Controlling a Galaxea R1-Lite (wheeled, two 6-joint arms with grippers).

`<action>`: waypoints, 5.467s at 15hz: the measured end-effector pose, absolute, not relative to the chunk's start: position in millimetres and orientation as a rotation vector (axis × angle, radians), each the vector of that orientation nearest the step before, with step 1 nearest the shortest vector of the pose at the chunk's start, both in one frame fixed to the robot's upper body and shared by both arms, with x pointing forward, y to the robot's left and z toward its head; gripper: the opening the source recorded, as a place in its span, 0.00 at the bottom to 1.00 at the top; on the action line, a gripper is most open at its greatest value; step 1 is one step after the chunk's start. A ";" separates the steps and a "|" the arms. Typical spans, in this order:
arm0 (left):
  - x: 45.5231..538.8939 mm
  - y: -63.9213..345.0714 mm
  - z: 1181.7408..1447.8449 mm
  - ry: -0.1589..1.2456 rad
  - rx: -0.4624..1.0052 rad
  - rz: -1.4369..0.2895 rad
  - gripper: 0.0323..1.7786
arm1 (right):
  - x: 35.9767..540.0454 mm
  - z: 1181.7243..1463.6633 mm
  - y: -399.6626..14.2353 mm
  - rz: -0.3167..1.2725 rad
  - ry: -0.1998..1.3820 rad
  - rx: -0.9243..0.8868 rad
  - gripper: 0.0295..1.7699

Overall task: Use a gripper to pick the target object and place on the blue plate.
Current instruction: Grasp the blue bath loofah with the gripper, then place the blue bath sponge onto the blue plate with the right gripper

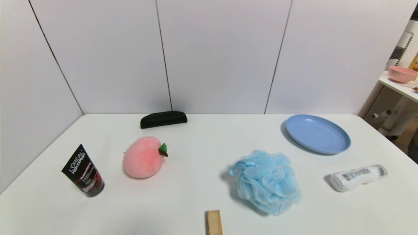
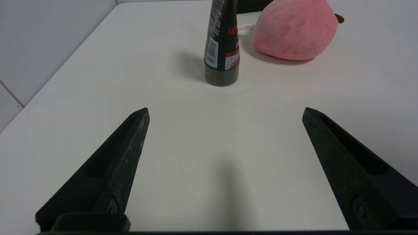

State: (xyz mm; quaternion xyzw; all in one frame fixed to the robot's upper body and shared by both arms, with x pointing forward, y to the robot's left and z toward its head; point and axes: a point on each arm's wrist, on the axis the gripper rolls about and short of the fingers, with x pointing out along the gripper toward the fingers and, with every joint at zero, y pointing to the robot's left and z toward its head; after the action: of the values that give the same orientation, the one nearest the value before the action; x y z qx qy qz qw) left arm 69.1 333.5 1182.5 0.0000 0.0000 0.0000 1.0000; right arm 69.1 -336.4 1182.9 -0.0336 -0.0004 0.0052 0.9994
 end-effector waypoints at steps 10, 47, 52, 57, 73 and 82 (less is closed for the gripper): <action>69.1 333.5 1182.5 0.000 0.000 0.000 0.95 | 125.9 1324.5 -327.0 0.328 0.095 -0.186 0.96; 69.1 333.5 1182.5 0.000 0.000 0.000 0.95 | 339.0 1287.8 -159.9 0.671 0.942 -0.506 0.32; 69.1 333.5 1182.5 0.000 0.000 0.000 0.95 | 353.3 1326.8 -190.5 0.573 0.823 -0.418 0.07; 69.1 333.5 1182.5 0.000 0.000 0.000 0.95 | 382.5 1369.8 -244.5 0.379 0.689 -0.303 0.07; 69.1 333.5 1182.5 0.000 0.000 0.000 0.95 | 486.3 1323.9 -348.3 0.053 0.726 -0.168 0.40; 69.1 333.5 1182.5 0.000 0.000 0.000 0.95 | 434.7 1355.8 -343.3 0.061 0.712 -0.172 0.79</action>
State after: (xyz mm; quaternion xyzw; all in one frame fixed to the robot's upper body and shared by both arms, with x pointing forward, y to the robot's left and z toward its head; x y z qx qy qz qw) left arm 69.1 333.5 1182.5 0.0000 0.0000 0.0000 1.0000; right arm 434.7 -343.3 1355.8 -0.0840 0.3480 0.0298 0.9333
